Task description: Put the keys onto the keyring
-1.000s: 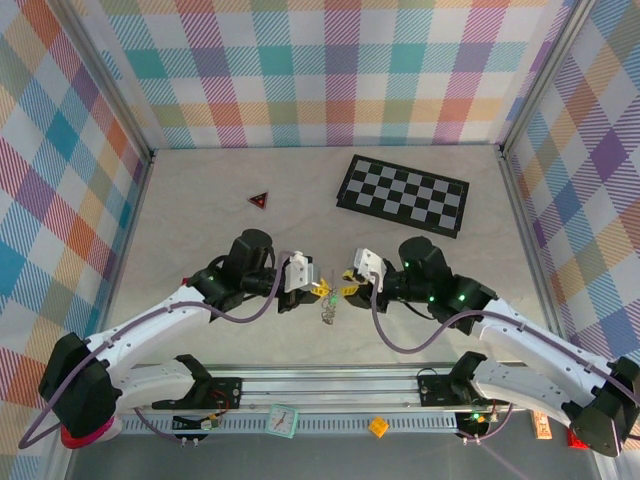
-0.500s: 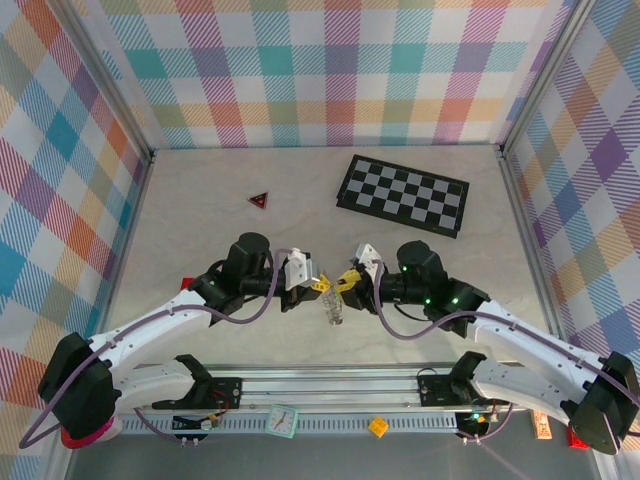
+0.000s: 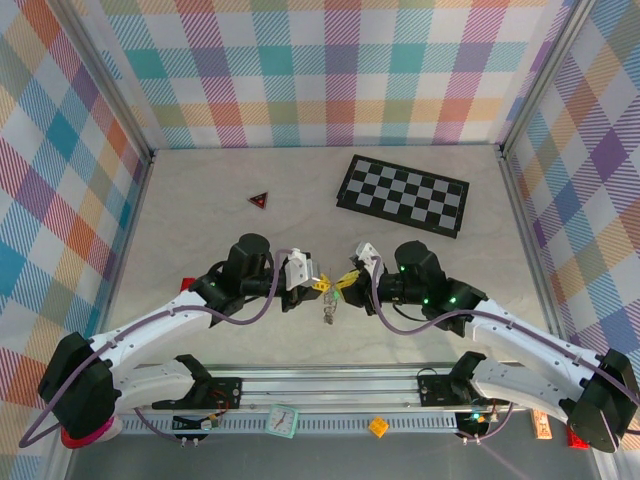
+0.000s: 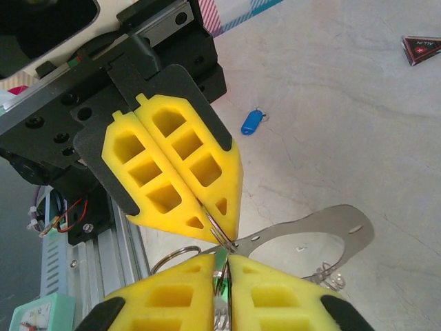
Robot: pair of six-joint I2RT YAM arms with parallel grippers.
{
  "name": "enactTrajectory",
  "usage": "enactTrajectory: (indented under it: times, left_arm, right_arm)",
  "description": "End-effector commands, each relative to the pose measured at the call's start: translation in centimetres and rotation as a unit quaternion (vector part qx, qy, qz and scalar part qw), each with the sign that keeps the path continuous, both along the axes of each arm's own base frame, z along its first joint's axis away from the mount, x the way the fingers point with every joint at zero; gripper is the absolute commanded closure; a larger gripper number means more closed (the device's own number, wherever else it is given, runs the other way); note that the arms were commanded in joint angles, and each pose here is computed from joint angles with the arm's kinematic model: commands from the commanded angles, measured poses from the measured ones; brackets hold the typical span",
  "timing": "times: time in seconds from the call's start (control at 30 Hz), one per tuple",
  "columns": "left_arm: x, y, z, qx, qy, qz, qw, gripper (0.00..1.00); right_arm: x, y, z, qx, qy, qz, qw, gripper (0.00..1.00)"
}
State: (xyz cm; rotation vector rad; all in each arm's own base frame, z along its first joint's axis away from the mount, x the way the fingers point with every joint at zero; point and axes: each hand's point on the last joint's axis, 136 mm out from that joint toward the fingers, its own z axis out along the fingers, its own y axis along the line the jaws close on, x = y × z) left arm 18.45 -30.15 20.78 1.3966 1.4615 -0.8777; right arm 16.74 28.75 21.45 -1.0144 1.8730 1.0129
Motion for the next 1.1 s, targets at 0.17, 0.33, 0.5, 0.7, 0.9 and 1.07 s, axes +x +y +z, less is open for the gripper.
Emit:
enactTrajectory:
  times: [0.17,0.33,0.5,0.7,0.9,1.07]
  left_arm:
    - [-0.4,-0.6,2.3,-0.036,-0.025,-0.015,0.999,1.0]
    - [-0.4,-0.7,2.7,-0.043,-0.03,-0.018,0.998,1.0]
    - [-1.2,-0.9,3.4,-0.062,-0.036,-0.04,0.997,1.0]
    - [-1.8,-1.2,4.4,-0.092,-0.04,-0.061,0.993,1.0]
    - [-1.6,-1.1,4.2,-0.093,-0.037,-0.05,0.994,1.0]
    - [-1.8,-1.0,3.6,-0.096,-0.031,-0.048,0.994,1.0]
  right_arm:
    - [-0.2,0.0,0.5,0.008,0.0,0.002,1.0,0.92]
    - [0.0,-0.5,0.6,0.001,-0.012,-0.009,1.0,1.0]
    - [0.5,-1.1,0.3,-0.006,-0.026,-0.028,0.999,1.0]
    - [-0.1,-0.3,-0.5,0.001,-0.005,0.0,1.0,1.0]
    - [0.2,-0.8,0.2,0.013,-0.026,-0.015,0.999,0.86]
    - [-0.6,-1.4,1.3,0.028,-0.106,0.013,0.994,0.75]
